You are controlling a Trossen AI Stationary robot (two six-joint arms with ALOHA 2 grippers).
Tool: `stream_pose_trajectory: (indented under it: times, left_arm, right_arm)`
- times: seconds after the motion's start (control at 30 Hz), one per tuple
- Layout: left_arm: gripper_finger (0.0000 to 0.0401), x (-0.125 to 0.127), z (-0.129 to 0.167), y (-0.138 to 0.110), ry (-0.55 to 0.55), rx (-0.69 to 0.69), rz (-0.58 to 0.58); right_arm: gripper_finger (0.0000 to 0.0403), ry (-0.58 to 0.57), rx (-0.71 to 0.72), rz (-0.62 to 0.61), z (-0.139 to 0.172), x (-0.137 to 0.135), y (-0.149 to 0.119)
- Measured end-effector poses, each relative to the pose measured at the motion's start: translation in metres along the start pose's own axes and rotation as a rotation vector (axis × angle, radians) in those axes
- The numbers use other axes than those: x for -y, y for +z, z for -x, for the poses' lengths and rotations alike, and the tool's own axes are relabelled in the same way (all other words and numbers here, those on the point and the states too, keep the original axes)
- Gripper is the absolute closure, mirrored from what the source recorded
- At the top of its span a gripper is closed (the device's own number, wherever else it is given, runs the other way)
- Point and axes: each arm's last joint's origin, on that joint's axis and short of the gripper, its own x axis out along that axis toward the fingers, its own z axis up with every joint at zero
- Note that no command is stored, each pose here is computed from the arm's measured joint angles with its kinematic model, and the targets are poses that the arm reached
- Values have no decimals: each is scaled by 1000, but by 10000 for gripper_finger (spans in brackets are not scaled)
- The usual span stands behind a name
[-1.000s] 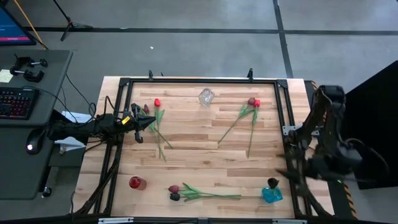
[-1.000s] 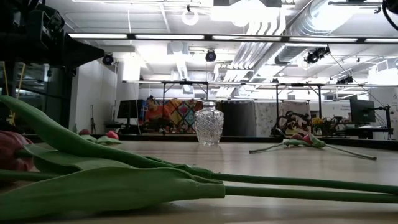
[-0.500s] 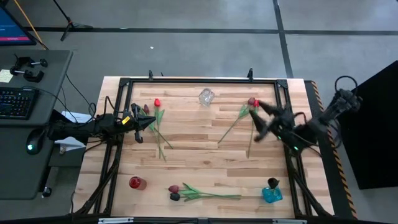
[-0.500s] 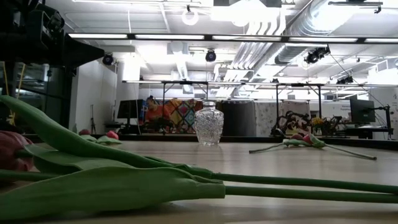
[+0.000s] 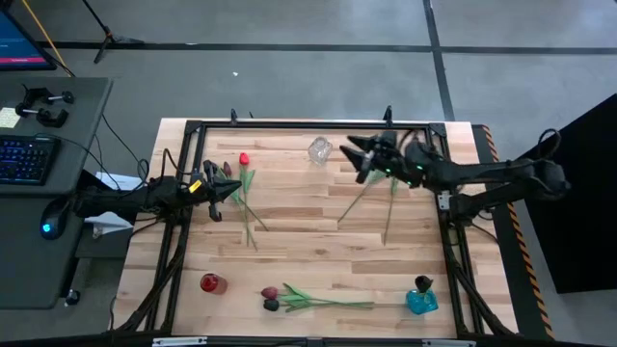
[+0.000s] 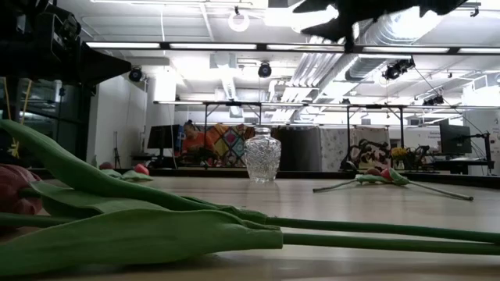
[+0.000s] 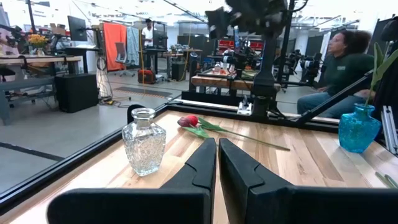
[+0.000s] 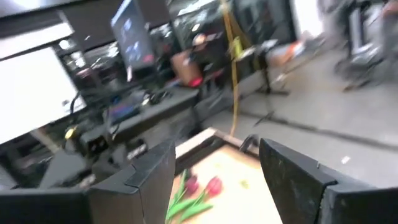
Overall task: Sort flowers into vase by color
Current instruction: Put the bottom black flower into the blue vase
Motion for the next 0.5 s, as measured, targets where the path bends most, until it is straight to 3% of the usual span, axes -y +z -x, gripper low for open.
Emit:
stream_pose_trajectory:
  times: [0.17,0.5]
  left_arm:
    - [393,0,0,0,0,0,0]
    - [393,0,0,0,0,0,0]
  right_arm:
    - [181,44,-126,8,-34,8,-8]
    - [181,70,-305,146,-116,-19,3]
